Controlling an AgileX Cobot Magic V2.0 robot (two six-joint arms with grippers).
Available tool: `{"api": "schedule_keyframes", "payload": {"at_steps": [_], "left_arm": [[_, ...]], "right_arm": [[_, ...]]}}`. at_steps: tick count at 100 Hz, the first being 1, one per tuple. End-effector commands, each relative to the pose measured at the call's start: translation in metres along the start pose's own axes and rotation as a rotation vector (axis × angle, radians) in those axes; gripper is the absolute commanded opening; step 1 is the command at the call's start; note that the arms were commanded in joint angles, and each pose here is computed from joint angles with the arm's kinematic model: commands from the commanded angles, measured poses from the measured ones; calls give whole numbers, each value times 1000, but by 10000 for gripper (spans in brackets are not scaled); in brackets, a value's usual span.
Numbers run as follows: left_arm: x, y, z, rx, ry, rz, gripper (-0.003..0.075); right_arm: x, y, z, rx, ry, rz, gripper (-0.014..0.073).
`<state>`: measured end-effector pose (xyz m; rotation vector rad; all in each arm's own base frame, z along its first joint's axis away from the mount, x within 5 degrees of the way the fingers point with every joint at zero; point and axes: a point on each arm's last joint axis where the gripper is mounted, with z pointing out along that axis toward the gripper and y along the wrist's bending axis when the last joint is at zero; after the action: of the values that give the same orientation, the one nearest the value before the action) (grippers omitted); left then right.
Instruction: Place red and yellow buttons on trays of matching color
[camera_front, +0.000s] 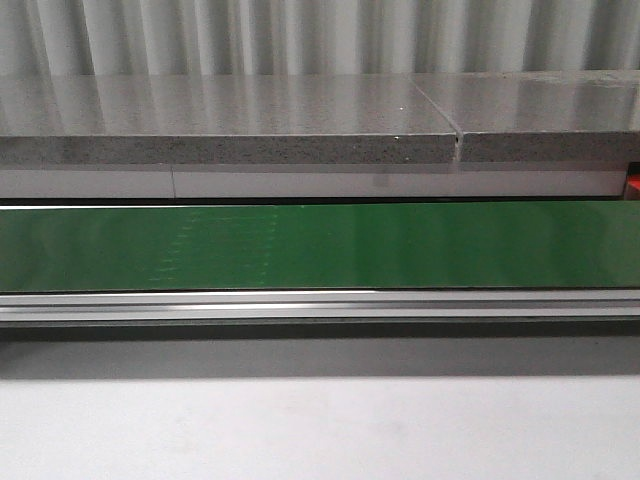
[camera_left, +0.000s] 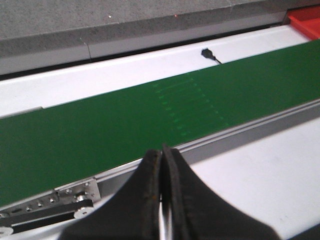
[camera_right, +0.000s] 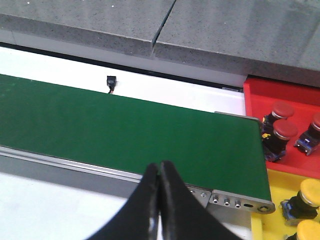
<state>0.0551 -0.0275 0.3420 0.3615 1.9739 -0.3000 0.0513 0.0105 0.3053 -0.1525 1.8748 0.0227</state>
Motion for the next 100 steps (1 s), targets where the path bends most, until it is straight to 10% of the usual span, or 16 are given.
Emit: {"api": "schedule_keyframes", "payload": {"at_steps": [1, 64, 100], "left_arm": [[-18, 1, 0, -9, -111, 3, -20], [-85, 53, 77, -310, 88, -242, -2], [-74, 110, 109, -468, 215, -462, 506]], "right_arm": [[-11, -1, -2, 4, -67, 3, -18], [-11, 0, -2, 2, -62, 3, -18], [-11, 0, -2, 2, -62, 3, -18]]}}
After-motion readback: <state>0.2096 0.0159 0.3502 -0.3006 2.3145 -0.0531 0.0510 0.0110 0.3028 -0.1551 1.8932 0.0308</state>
